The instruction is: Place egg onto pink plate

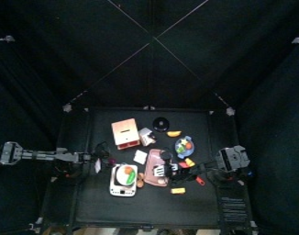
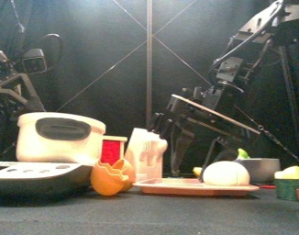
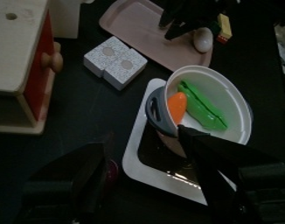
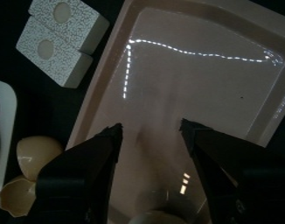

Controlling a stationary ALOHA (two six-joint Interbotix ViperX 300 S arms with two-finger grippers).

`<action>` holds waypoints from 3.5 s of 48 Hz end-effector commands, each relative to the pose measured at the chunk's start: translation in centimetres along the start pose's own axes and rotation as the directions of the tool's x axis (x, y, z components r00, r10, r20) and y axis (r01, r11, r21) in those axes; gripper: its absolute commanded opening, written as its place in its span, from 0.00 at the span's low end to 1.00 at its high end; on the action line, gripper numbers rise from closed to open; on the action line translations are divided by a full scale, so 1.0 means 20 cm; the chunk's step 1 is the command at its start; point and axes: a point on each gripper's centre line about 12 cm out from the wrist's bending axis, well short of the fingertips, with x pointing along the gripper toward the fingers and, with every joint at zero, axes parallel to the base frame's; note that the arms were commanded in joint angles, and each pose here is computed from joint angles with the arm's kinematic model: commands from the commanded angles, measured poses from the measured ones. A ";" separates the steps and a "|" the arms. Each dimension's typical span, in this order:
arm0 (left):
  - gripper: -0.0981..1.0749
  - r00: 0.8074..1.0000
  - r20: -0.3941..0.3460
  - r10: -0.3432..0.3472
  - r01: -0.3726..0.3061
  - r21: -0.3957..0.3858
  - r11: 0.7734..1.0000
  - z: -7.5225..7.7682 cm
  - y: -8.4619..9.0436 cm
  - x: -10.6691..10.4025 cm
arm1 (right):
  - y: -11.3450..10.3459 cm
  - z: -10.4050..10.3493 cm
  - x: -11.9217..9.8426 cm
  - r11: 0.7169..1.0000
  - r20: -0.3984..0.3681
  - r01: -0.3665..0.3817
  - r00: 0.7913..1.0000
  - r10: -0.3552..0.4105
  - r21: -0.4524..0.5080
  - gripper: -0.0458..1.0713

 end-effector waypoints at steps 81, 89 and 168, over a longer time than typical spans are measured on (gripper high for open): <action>0.88 0.999 0.029 0.015 -0.015 0.000 1.000 0.05 0.01 0.00 | -0.01 -0.20 -0.25 0.972 -0.232 -0.177 0.963 0.138 -0.157 0.83; 0.88 0.999 0.033 0.014 -0.014 0.000 1.000 0.06 0.01 0.00 | 0.03 -0.17 -0.26 0.982 -0.237 -0.170 0.960 0.146 -0.084 0.83; 0.88 0.999 0.028 0.017 -0.018 0.026 1.000 0.05 0.01 0.00 | 0.00 -0.06 -0.20 0.998 -0.184 0.068 0.981 -0.065 0.012 0.83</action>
